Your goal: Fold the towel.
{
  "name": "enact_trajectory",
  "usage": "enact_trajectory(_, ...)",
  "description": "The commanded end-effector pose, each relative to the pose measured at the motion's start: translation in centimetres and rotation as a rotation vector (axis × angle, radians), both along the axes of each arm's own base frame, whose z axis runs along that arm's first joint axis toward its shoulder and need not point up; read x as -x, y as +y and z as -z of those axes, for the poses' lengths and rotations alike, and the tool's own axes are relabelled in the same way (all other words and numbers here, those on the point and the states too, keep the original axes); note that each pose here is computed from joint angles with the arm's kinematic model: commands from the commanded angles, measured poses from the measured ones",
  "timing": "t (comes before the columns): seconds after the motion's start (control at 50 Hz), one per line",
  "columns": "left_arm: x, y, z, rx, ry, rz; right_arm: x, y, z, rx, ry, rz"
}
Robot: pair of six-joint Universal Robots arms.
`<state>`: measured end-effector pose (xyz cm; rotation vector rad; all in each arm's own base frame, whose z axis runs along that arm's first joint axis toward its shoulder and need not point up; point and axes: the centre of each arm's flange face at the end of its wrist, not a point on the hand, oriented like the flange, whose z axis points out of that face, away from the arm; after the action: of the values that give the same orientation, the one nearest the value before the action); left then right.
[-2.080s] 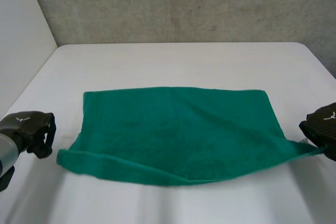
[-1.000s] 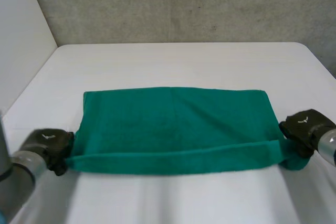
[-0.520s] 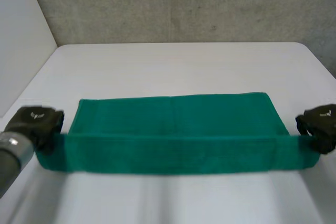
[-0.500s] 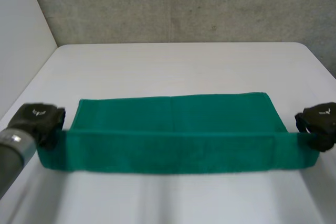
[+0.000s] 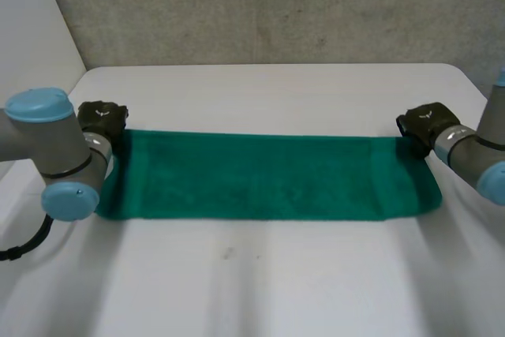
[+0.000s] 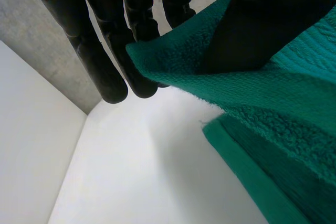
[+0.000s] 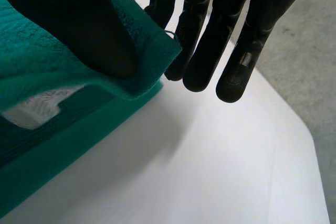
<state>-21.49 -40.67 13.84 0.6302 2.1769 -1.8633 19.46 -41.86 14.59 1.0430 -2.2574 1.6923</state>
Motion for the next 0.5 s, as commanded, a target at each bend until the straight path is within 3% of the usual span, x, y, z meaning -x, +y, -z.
enact_trajectory(0.02,0.5,-1.8,1.6,0.045,0.008,0.010,-1.2,-2.9,0.9,0.106,-0.010,0.010)
enact_trajectory(0.26,1.8,-1.2,0.9,0.167,0.039,0.042,-2.0,-2.7,1.0,0.090,-0.073,0.035)
enact_trajectory(0.4,1.1,1.2,-1.8,0.172,0.046,0.037,-0.9,1.1,-3.5,0.073,-0.135,0.038)
enact_trajectory(0.5,0.4,2.8,-2.7,0.158,0.047,0.027,-0.8,4.5,-2.9,-0.011,-0.132,0.002)
